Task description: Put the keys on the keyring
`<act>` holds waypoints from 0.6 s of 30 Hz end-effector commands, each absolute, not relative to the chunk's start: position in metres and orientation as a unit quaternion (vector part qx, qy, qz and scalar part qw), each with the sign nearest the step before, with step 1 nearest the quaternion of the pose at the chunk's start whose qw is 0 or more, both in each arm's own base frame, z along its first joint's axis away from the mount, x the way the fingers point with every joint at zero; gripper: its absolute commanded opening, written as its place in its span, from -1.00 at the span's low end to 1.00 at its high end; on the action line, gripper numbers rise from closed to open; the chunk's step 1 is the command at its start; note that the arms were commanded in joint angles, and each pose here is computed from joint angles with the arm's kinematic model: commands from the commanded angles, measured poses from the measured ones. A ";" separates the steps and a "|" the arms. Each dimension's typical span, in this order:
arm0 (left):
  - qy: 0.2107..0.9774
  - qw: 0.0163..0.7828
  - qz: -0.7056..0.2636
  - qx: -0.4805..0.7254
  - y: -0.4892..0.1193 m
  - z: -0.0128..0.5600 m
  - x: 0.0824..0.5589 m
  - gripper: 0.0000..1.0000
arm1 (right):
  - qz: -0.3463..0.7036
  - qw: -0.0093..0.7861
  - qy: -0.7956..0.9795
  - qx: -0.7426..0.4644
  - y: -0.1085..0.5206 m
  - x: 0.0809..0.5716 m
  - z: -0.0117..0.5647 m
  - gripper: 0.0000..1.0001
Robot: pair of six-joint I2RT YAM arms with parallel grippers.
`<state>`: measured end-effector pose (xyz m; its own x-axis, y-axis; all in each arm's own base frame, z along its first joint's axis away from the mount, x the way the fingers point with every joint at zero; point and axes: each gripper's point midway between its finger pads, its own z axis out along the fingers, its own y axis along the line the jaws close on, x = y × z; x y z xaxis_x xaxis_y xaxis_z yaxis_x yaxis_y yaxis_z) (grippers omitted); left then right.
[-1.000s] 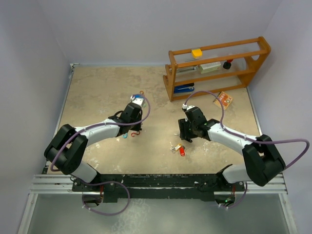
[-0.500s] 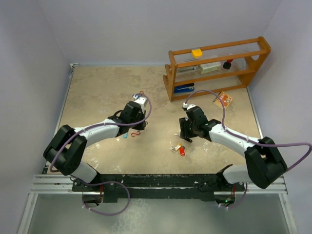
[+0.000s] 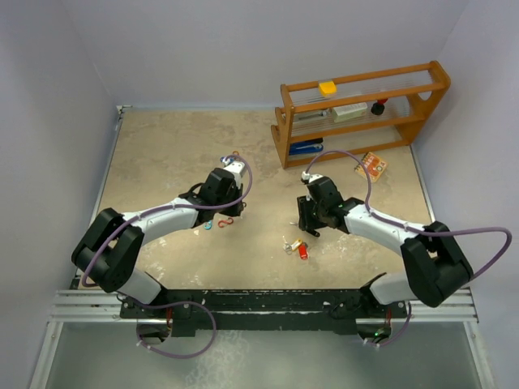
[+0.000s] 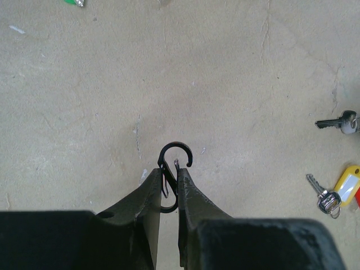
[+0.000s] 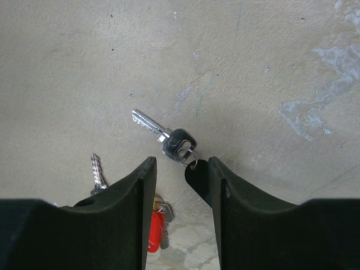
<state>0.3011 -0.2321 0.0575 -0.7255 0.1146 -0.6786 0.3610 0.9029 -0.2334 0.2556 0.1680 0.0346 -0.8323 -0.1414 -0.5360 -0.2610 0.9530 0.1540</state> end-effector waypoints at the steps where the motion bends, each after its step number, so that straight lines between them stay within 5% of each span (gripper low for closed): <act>1: 0.892 0.381 -0.198 0.140 -0.242 0.082 0.310 -1.00 | 0.124 0.271 0.949 -0.105 0.174 0.259 0.032 -0.11; 18: 0.895 0.377 -0.191 0.141 -0.240 0.077 0.310 -1.00 | 0.120 0.271 0.950 -0.100 0.167 0.260 0.025 -0.21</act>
<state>0.3011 -0.2321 0.0575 -0.7228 0.1215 -0.6803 0.3674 0.9013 -0.2293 0.2611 0.1696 0.0248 -0.8398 -0.1308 -0.5269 -0.2544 0.9522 0.1691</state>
